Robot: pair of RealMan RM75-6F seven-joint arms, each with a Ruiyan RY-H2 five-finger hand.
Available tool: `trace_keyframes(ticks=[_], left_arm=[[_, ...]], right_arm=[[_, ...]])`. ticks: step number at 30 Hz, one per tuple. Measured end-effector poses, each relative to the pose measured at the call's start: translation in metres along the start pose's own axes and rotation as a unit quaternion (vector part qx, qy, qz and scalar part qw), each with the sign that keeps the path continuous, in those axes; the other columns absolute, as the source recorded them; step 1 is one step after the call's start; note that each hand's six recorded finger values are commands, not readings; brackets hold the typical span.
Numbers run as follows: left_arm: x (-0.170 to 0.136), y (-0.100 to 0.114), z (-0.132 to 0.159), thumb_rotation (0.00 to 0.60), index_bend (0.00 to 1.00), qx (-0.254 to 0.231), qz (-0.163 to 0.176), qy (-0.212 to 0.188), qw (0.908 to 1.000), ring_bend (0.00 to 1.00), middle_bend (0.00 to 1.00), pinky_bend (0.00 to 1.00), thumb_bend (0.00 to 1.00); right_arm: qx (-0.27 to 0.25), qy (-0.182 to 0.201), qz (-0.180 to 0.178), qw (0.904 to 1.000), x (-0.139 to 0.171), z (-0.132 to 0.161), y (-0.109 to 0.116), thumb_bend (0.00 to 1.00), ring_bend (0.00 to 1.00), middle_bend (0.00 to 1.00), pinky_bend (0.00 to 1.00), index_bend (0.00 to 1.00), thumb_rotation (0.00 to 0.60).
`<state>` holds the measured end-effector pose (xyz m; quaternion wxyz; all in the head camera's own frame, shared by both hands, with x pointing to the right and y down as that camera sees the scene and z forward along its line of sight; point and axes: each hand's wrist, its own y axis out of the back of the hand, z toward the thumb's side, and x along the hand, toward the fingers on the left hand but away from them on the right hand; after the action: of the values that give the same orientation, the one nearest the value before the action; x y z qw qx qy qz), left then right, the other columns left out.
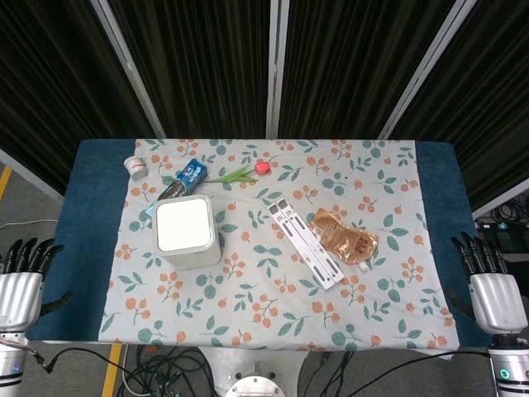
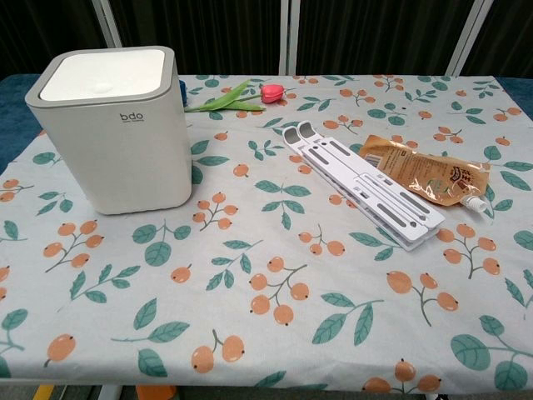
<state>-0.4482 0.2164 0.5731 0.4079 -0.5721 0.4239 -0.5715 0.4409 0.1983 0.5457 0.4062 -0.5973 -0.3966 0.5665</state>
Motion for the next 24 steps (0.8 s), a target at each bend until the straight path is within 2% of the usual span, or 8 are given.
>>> trace_keyframes(ticks=[2, 5, 13, 18, 24], left_arm=[[-0.001, -0.003, 0.003, 0.600, 0.20, -0.015, 0.003, 0.000, 0.9999, 0.06, 0.14, 0.00, 0.00], [-0.003, -0.007, 0.004, 0.600, 0.20, -0.009, 0.004, -0.006, 0.9999, 0.06, 0.14, 0.00, 0.00], [0.003, -0.001, 0.011, 0.600, 0.20, -0.016, 0.005, -0.035, 0.9992, 0.06, 0.14, 0.00, 0.00], [0.022, 0.006, 0.035, 0.600, 0.20, -0.026, 0.003, -0.106, 0.9941, 0.06, 0.14, 0.00, 0.00], [0.040, 0.023, 0.067, 0.600, 0.20, -0.043, -0.019, -0.201, 0.9785, 0.06, 0.14, 0.00, 0.00]], right_arm=[[0.001, 0.000, 0.000, 1.0000, 0.000, 0.000, 0.000, 0.23, 0.00, 0.02, 0.00, 0.00, 0.600], [0.002, 0.001, 0.000, 1.0000, -0.001, 0.001, 0.001, 0.23, 0.00, 0.02, 0.00, 0.00, 0.600], [0.000, 0.012, -0.006, 0.9999, -0.002, 0.002, 0.014, 0.23, 0.00, 0.02, 0.00, 0.00, 0.600], [0.006, 0.028, -0.024, 0.9993, -0.004, 0.009, 0.033, 0.23, 0.00, 0.02, 0.00, 0.00, 0.600], [0.009, 0.038, -0.042, 0.9984, -0.004, 0.015, 0.051, 0.23, 0.00, 0.02, 0.00, 0.00, 0.600]])
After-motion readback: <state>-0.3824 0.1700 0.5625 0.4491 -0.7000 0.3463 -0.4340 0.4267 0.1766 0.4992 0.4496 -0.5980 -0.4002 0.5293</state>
